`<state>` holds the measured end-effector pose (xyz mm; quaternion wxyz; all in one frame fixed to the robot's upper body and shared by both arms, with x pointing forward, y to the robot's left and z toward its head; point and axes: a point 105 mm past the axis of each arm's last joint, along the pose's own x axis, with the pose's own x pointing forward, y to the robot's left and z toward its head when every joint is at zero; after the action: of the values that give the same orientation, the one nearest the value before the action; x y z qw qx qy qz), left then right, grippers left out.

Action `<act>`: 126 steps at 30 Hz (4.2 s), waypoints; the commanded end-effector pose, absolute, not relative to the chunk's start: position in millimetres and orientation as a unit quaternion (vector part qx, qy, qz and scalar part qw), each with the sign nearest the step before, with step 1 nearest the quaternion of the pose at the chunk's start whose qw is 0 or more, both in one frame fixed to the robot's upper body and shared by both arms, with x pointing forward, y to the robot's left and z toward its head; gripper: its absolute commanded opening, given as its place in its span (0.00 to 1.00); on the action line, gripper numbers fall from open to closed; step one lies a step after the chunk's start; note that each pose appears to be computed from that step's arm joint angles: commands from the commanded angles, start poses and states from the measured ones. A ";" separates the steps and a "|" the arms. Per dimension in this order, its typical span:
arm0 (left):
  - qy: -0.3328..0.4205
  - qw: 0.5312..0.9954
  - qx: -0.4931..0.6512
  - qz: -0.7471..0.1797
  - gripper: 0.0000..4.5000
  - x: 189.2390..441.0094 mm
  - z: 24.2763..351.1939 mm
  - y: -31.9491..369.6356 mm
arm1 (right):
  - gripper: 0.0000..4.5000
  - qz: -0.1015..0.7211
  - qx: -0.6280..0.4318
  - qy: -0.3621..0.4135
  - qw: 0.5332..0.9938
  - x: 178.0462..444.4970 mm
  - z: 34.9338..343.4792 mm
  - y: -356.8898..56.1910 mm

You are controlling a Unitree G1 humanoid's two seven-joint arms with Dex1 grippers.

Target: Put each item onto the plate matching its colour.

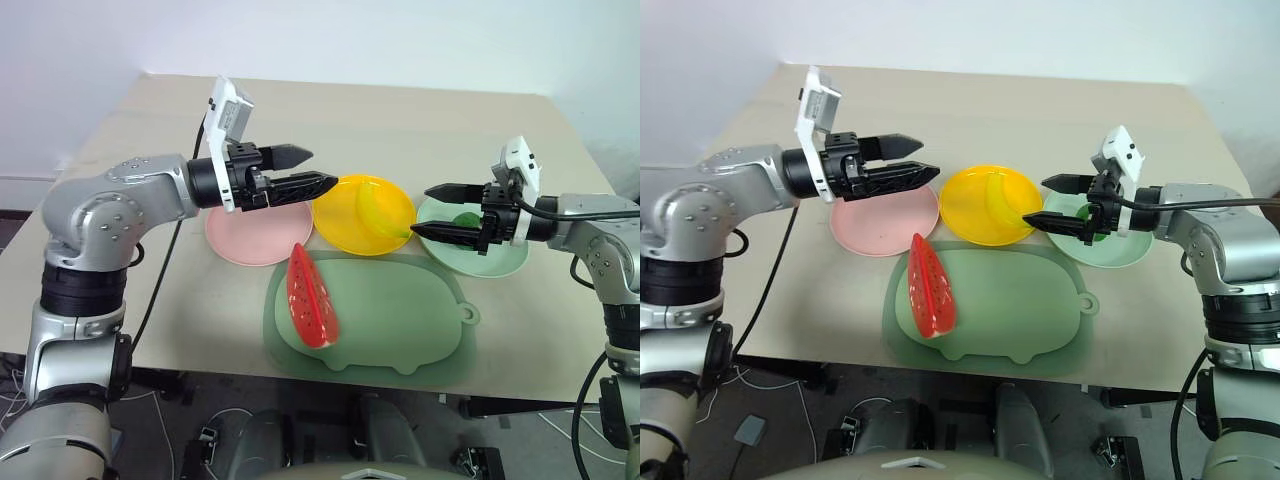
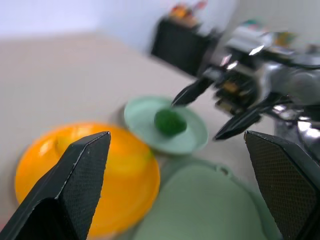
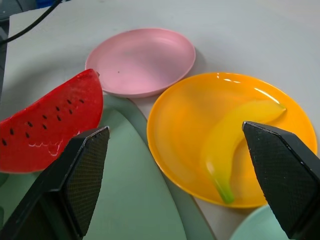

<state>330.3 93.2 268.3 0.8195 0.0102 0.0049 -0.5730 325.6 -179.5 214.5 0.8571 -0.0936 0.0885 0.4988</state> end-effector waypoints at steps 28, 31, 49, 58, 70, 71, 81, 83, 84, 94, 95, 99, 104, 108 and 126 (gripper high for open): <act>-0.063 0.337 0.514 -0.787 1.00 313.3 198.8 76.5 | 1.00 0.571 -0.239 0.053 0.784 266.1 179.3 -205.0; -0.052 0.306 0.530 -0.789 1.00 313.6 193.2 74.3 | 1.00 0.570 -0.237 0.047 0.786 260.1 175.7 -215.6; -0.039 0.204 0.554 -0.806 1.00 311.1 156.8 45.1 | 1.00 0.566 -0.207 0.044 0.797 243.3 168.4 -198.6; -0.023 0.171 0.544 -0.821 1.00 302.9 124.7 40.6 | 1.00 0.572 -0.204 0.042 0.793 234.3 169.4 -192.9; -0.012 0.160 0.535 -0.829 0.92 297.9 106.4 38.5 | 1.00 0.575 -0.213 0.050 0.788 226.5 163.9 -191.2; -0.009 0.160 0.535 -0.829 0.88 298.0 105.7 39.2 | 1.00 0.574 -0.213 0.049 0.789 226.9 164.3 -191.1; -0.015 0.257 0.469 -0.845 0.72 298.2 130.9 27.0 | 1.00 0.575 -0.215 0.044 0.788 233.2 168.8 -189.4; -0.022 0.319 0.416 -0.851 0.72 300.2 156.2 17.2 | 1.00 0.576 -0.215 0.043 0.788 234.9 168.9 -189.3; -0.022 0.351 0.380 -0.855 0.72 301.1 171.1 14.1 | 1.00 0.577 -0.215 0.043 0.787 235.6 169.2 -189.2; 0.050 0.609 0.276 -0.742 0.72 366.9 226.5 60.9 | 1.00 0.584 -0.201 0.007 0.786 253.4 190.2 -182.9; 0.058 0.619 0.281 -0.731 0.72 371.0 225.2 64.9 | 1.00 0.584 -0.202 0.006 0.786 254.6 191.3 -183.0; 0.160 0.707 0.301 -0.620 0.72 402.3 207.2 95.3 | 1.00 0.589 -0.205 0.004 0.782 260.6 192.8 -182.7; 0.257 0.769 0.284 -0.512 0.72 421.4 188.3 119.1 | 1.00 0.597 -0.203 0.000 0.776 267.6 193.0 -177.7; 0.289 0.786 0.294 -0.461 0.72 428.0 177.3 131.9 | 1.00 0.602 -0.202 -0.004 0.773 270.4 192.9 -173.9; 0.308 0.793 0.330 -0.410 0.99 435.0 175.7 144.6 | 1.00 0.600 -0.205 -0.001 0.774 271.4 185.4 -172.8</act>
<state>431.6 147.7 159.3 0.7836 0.3301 0.3291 -0.4108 271.2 -171.3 180.6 0.7722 -0.1980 0.0115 0.6037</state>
